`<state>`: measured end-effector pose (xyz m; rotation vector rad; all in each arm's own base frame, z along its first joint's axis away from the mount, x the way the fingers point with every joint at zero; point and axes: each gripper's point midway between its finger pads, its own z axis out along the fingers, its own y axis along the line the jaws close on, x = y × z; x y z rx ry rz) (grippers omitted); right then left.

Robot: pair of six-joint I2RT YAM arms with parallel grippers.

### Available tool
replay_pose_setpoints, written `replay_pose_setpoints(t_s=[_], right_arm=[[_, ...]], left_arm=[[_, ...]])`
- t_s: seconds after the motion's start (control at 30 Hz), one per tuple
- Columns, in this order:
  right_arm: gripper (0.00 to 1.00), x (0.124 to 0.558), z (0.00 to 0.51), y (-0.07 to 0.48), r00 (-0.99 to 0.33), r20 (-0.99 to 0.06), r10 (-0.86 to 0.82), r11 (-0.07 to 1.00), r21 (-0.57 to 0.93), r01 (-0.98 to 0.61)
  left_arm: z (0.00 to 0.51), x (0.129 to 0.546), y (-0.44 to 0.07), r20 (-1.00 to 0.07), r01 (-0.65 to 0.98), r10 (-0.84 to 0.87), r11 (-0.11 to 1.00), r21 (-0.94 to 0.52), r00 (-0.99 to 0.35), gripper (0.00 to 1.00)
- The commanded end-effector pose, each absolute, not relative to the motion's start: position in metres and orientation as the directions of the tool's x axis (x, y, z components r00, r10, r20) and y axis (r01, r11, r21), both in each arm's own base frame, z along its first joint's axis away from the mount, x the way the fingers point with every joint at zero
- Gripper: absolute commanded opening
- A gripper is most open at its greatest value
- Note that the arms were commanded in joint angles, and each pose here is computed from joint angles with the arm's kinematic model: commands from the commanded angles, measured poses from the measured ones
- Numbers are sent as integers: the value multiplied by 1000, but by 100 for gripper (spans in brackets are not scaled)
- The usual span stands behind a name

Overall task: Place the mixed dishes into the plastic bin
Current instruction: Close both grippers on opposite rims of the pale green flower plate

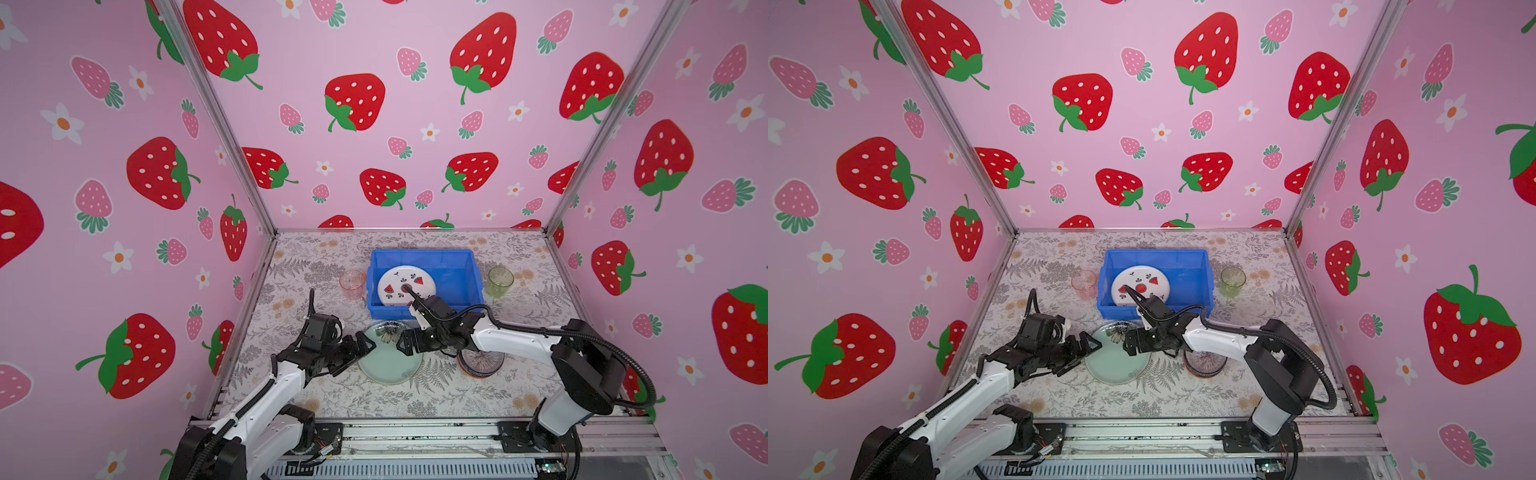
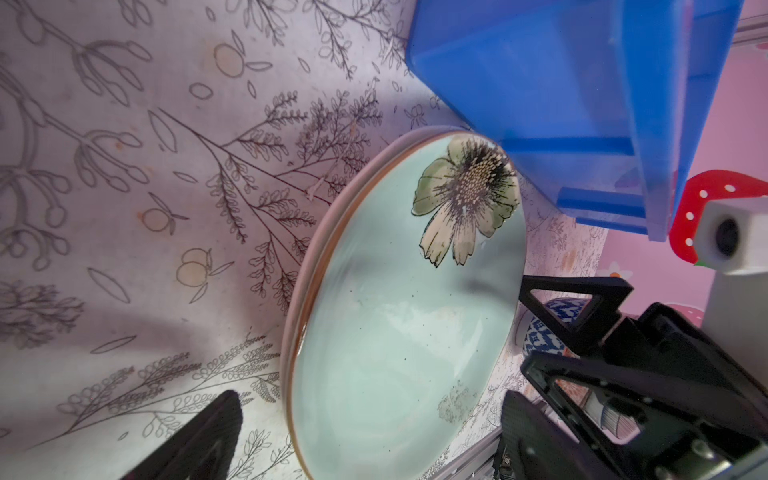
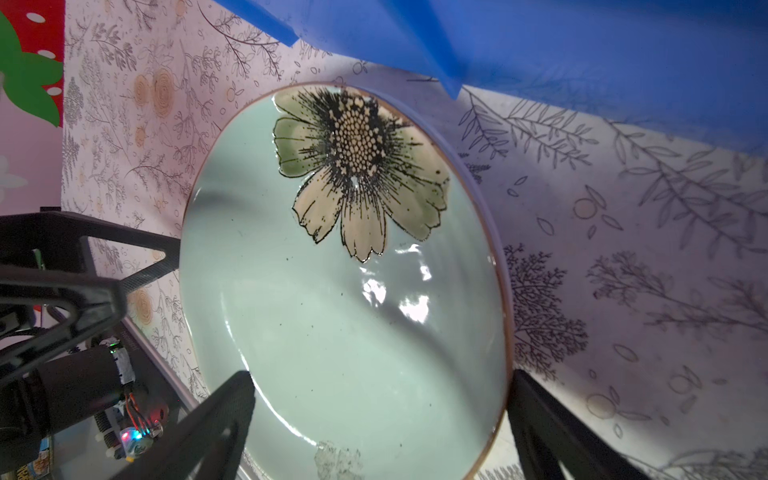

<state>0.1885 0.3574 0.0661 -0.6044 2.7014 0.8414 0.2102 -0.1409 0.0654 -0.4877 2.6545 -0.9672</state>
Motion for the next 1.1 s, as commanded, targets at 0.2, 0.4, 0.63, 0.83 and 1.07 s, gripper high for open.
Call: replay_pose_setpoints(t_s=[0.2,0.4,0.63,0.83,1.07], right_arm=[[96,181,72,377,-881,-351,-318,700,539,-468],[96,178,71,383,-883,-343,-320,683,563,-466],[96,175,72,388,-885,-338,-320,663,587,-464],[96,174,71,390,-885,-336,-322,657,594,-464],[96,174,75,392,-884,-343,-317,645,605,-466]], left_arm=[[65,210,-145,-122,-219,-402,702,-678,-908,100],[67,211,-147,-127,-213,-403,695,-687,-906,99],[66,212,-148,-117,-222,-418,675,-703,-901,92],[66,212,-150,-112,-224,-424,664,-713,-899,84],[70,213,-150,-120,-222,-434,656,-722,-893,66]])
